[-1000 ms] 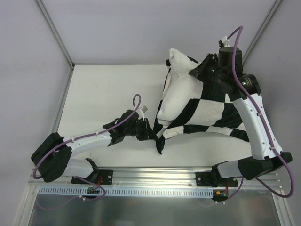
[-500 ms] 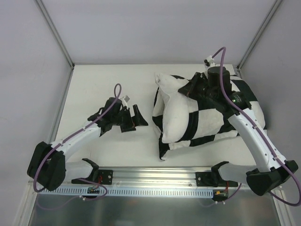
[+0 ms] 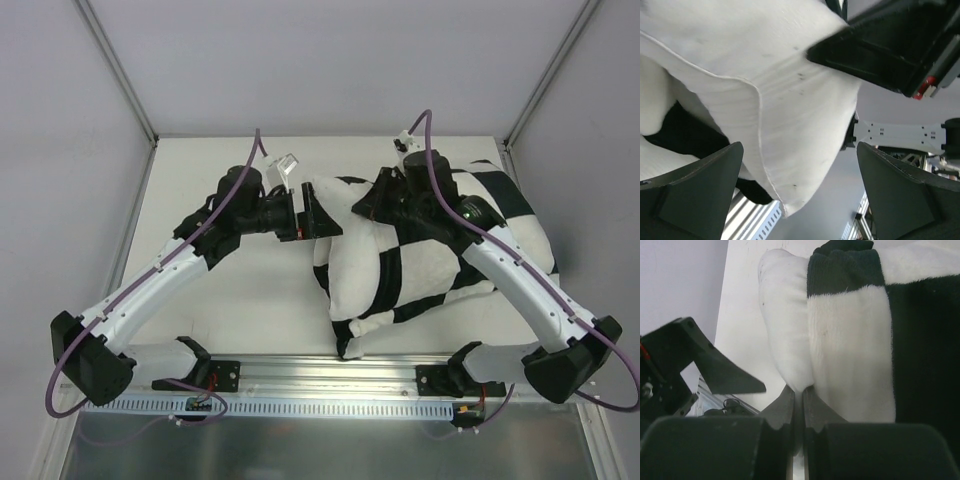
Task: Remove the pillowcase from the pillow
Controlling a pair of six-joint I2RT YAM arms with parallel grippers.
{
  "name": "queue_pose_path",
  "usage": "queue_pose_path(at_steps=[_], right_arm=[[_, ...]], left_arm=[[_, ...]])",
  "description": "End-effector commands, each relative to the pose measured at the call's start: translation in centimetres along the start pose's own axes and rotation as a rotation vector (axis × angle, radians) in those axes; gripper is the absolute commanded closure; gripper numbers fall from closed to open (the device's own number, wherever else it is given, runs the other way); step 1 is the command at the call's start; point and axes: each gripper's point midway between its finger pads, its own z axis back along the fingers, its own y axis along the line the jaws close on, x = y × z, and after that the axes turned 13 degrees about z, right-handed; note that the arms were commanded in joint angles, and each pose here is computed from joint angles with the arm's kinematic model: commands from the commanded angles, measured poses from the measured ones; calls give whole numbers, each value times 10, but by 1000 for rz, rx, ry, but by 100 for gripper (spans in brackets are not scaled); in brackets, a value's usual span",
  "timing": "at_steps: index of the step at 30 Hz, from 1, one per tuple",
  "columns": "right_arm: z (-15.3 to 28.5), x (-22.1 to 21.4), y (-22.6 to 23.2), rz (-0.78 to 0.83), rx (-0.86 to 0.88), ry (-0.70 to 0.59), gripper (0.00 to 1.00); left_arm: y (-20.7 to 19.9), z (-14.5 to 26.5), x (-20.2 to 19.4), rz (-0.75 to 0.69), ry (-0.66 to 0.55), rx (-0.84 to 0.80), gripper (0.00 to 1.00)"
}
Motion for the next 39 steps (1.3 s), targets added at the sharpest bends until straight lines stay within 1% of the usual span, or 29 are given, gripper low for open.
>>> queue_pose_path(at_steps=[1,2,3,5,6,9,13,14,15,16,18,19,21,22,23,26,27,29,34,35,36,37,38,39], right_arm=[[18,64,41,10,129,-211,99],[17,64,41,13,128,-209,99],[17,67,41,16,127,-212,99],[13,66,42,20,127,-200,99],[14,68,43,19,130,-202,99],[12,72,47,21,137,-203,99],[13,72,48,31,136,-197,99],[13,72,48,32,133,-195,99],[13,70,48,34,134,-189,99],[13,69,47,33,131,-187,99],[13,67,47,34,135,-182,99],[13,66,47,32,132,-180,99],[12,66,48,29,137,-181,99],[11,65,49,27,139,-179,99],[10,64,52,27,145,-176,99],[4,61,56,30,150,-163,99],[1,60,57,33,154,-154,99],[0,57,58,47,142,-138,99],[3,55,57,72,137,-127,99],[4,52,56,74,134,-115,99],[3,50,55,83,132,-106,99],[4,45,54,91,128,-90,99],[4,42,49,102,106,-80,99],[4,38,43,134,82,-69,99]], left_arm=[[-16,-3,-16,-12,83,-71,1],[-12,-5,-20,-3,100,-78,1],[-17,-4,-29,-6,142,-117,1],[-23,-7,-39,-33,183,-193,1],[-22,-9,-46,-41,214,-202,1],[-6,-17,-57,-30,255,-172,1],[18,-22,-60,-28,235,-97,1],[25,-20,-61,-22,233,-57,1],[30,-20,-58,-50,216,-33,1],[36,-20,-51,-62,168,10,1],[38,-16,-47,-89,140,26,1],[36,-16,-45,-94,134,24,1],[35,-21,-47,-82,166,19,1],[29,-24,-45,-80,172,2,1],[26,-30,-53,-71,212,-11,1],[7,-42,-59,-78,245,-78,1],[-2,-44,-68,-70,276,-109,1],[-16,-48,-68,-61,276,-175,1],[-9,-55,-68,-57,266,-162,2],[-8,-56,-68,-54,268,-158,7],[-6,-58,-66,-52,258,-149,20],[-3,-58,-64,-45,251,-134,64],[-1,-58,-61,-37,241,-121,89],[5,-56,-52,-20,217,-99,100]])
